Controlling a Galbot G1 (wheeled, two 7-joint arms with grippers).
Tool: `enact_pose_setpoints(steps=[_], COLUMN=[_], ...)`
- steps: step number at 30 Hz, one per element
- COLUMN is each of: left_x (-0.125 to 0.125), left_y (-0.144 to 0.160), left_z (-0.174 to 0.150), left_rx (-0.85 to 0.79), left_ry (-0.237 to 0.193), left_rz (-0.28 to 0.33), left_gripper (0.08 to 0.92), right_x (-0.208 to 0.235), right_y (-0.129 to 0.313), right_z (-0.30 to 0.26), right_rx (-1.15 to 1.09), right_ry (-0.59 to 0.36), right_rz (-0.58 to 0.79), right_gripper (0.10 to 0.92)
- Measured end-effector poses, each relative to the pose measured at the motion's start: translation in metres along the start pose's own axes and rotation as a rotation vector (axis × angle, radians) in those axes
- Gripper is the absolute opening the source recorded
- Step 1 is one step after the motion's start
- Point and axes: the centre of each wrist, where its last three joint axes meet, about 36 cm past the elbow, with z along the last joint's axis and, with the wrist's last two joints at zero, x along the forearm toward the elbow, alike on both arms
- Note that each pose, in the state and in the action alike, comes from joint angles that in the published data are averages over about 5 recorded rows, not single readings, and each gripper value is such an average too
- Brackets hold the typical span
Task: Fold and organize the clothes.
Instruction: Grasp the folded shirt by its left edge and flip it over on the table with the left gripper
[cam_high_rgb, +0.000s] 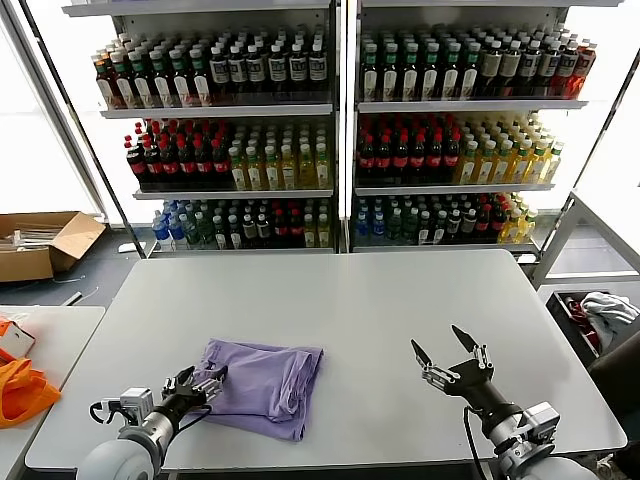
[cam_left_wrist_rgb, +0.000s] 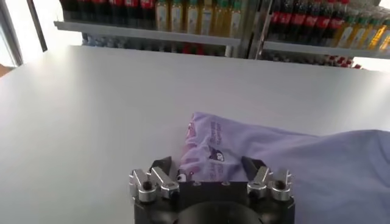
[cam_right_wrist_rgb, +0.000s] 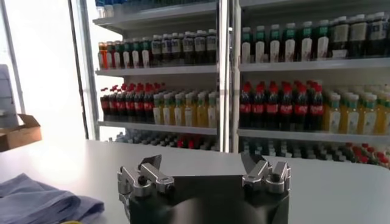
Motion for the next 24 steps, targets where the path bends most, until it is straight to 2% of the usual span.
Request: enact_pose_setpoints(steps=[10, 19, 24], left_x=[-0.003, -0.001, 0.006], left_y=[-0.002, 0.000, 0.005], left_z=[0.007, 0.013, 0.015], left_rx=[0.085, 0.160, 0.209], left_ry=[0.005, -0.014, -0.037], left_rz=[0.033, 0.034, 0.012], left_gripper=[0.404, 0.157, 0.122], right_x=[0.005, 0.006, 0.006], right_y=[0.000, 0.000, -0.002], right_z=[-0.003, -0.005, -0.006], right_rx=[0.006, 0.007, 0.008], right_ry=[-0.005, -0.010, -0.015], right_rz=[0.001, 0.003, 0.004], right_gripper=[0.823, 0.823, 0.823])
